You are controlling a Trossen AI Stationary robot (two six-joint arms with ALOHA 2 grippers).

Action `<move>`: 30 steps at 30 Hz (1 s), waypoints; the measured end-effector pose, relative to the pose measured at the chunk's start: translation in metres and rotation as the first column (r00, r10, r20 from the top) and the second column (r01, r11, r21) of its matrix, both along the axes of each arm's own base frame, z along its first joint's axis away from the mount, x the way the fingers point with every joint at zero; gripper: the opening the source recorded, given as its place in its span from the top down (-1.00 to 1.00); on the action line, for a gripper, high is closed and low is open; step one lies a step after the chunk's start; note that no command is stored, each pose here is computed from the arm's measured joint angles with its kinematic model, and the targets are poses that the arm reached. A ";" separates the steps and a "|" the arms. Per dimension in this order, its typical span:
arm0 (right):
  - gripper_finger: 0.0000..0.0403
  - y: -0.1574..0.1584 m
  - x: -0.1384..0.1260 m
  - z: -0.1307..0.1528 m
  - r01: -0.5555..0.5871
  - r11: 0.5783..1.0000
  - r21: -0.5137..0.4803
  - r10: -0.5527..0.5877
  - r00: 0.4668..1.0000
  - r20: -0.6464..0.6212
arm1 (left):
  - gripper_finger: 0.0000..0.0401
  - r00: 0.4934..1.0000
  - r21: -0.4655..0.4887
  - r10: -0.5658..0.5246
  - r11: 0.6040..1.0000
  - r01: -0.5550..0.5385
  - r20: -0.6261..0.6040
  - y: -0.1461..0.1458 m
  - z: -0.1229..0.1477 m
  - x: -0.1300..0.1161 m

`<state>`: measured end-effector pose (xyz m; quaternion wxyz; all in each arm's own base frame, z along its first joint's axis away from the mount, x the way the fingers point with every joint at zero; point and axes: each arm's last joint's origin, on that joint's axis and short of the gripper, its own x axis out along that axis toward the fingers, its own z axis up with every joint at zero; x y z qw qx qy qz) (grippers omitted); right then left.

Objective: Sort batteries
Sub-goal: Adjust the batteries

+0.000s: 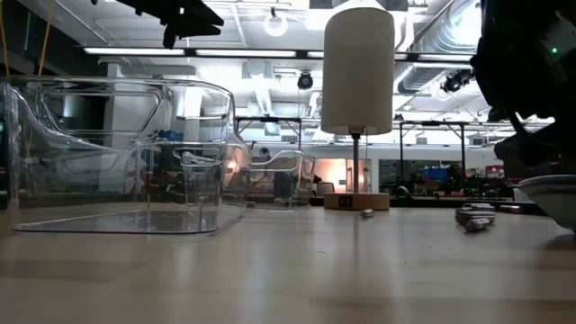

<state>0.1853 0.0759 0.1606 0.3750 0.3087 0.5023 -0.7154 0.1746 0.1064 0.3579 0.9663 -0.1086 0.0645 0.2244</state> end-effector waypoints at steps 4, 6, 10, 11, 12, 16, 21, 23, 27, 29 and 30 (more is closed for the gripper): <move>0.47 0.004 -0.003 -0.004 0.044 0.995 0.085 -0.042 0.999 -0.026 | 0.47 1.000 0.000 0.000 1.000 0.000 0.000 0.000 0.000 0.000; 0.47 0.008 -0.006 -0.007 0.036 0.992 0.124 -0.032 0.999 -0.034 | 0.47 1.000 -0.001 0.000 1.000 0.000 0.000 0.000 0.000 0.000; 0.47 0.019 -0.017 -0.013 0.051 0.976 0.213 -0.032 0.995 -0.090 | 0.47 1.000 -0.001 0.000 1.000 0.000 0.000 0.000 0.000 0.000; 0.47 0.022 -0.020 -0.014 0.059 0.974 0.221 -0.036 0.994 -0.106 | 0.47 1.000 0.000 0.000 1.000 0.000 0.001 0.000 0.000 0.000; 0.47 0.025 -0.023 -0.014 0.070 0.973 0.220 -0.044 0.992 -0.118 | 0.47 1.000 0.000 0.000 1.000 0.000 0.000 0.000 0.000 0.000; 0.47 0.036 -0.028 -0.021 0.082 0.964 0.252 -0.059 0.994 -0.097 | 0.47 1.000 0.000 0.000 1.000 0.000 0.000 0.000 0.000 0.000; 0.47 0.044 -0.026 -0.038 0.081 0.955 0.285 -0.096 0.995 0.040 | 0.47 1.000 0.000 0.000 1.000 0.000 0.000 0.000 0.000 0.000; 0.47 0.043 -0.026 -0.039 0.101 0.958 0.268 -0.121 0.991 0.057 | 0.47 1.000 0.000 0.000 1.000 0.000 0.000 0.000 0.000 0.000; 0.47 0.033 -0.025 -0.036 0.091 0.983 0.161 -0.103 0.993 0.064 | 0.47 1.000 0.001 0.000 1.000 0.000 0.001 0.000 0.000 0.000; 0.47 0.029 -0.022 -0.033 0.057 0.993 0.104 -0.066 0.994 0.085 | 0.47 1.000 0.001 0.000 1.000 0.000 0.001 0.000 0.000 0.000; 0.47 0.028 -0.019 -0.031 0.048 0.995 0.091 -0.057 0.994 0.098 | 0.47 1.000 0.001 0.000 1.000 0.000 0.002 0.000 0.000 0.000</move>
